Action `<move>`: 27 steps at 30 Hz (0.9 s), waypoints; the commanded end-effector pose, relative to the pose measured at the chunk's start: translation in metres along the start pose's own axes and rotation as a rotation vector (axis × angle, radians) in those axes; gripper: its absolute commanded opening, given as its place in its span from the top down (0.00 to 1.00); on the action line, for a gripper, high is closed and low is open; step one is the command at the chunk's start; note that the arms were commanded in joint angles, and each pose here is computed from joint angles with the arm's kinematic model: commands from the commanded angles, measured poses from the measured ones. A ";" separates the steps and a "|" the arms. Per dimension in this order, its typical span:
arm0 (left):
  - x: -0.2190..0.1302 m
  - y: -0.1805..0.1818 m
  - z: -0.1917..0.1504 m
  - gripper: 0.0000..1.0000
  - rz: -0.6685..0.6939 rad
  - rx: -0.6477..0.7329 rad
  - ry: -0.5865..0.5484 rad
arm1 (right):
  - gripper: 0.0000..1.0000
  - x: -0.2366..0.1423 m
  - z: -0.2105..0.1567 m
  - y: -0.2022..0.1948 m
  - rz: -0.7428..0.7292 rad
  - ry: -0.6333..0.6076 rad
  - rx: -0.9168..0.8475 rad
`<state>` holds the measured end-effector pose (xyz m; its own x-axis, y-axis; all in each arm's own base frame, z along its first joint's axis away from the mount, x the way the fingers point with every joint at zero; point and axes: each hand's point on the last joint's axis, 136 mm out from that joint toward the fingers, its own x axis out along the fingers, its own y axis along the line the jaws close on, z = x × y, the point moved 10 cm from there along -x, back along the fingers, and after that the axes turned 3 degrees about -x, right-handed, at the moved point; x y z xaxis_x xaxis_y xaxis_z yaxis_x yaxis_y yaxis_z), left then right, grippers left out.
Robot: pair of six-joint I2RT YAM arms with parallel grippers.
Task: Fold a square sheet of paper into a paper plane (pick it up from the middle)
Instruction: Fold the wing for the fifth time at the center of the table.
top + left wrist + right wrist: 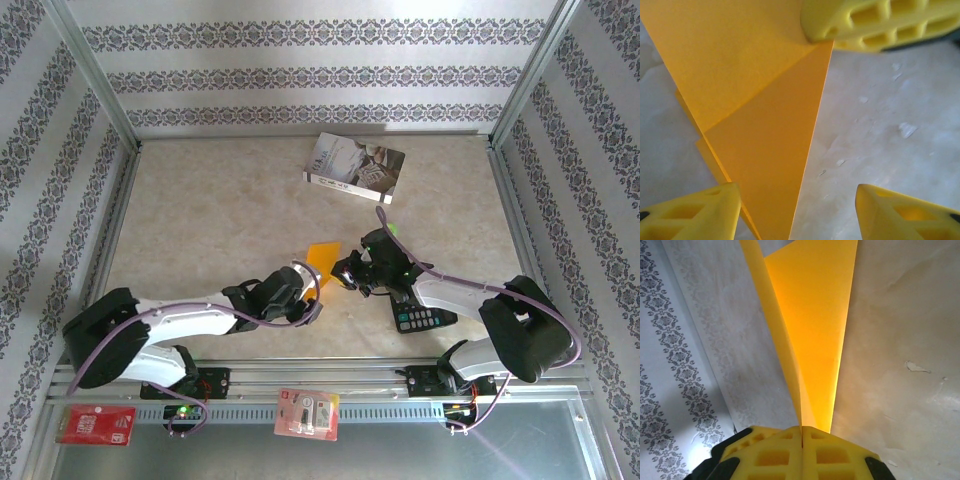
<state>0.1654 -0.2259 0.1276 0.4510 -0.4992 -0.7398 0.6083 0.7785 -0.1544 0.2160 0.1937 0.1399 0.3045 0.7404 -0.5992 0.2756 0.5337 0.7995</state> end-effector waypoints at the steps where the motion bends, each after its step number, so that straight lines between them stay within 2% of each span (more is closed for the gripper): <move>1: 0.010 -0.007 0.017 0.40 0.047 0.079 -0.050 | 1.00 0.001 -0.002 0.004 0.026 0.001 0.014; 8: 0.025 -0.007 0.023 0.47 0.117 0.099 -0.024 | 1.00 0.004 -0.003 0.001 0.025 0.009 0.022; 16: 0.026 -0.004 0.021 0.65 0.142 0.092 -0.028 | 1.00 0.006 -0.003 -0.002 0.024 0.012 0.025; 27: 0.026 -0.003 0.019 0.80 0.160 0.093 -0.029 | 1.00 0.007 -0.002 -0.002 0.023 0.019 0.023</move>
<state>0.1884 -0.2450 0.1185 0.5399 -0.3798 -0.7512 0.5821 0.8131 0.0072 0.2187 0.1957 0.1370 0.3146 0.7489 -0.5833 0.2936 0.5076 0.8100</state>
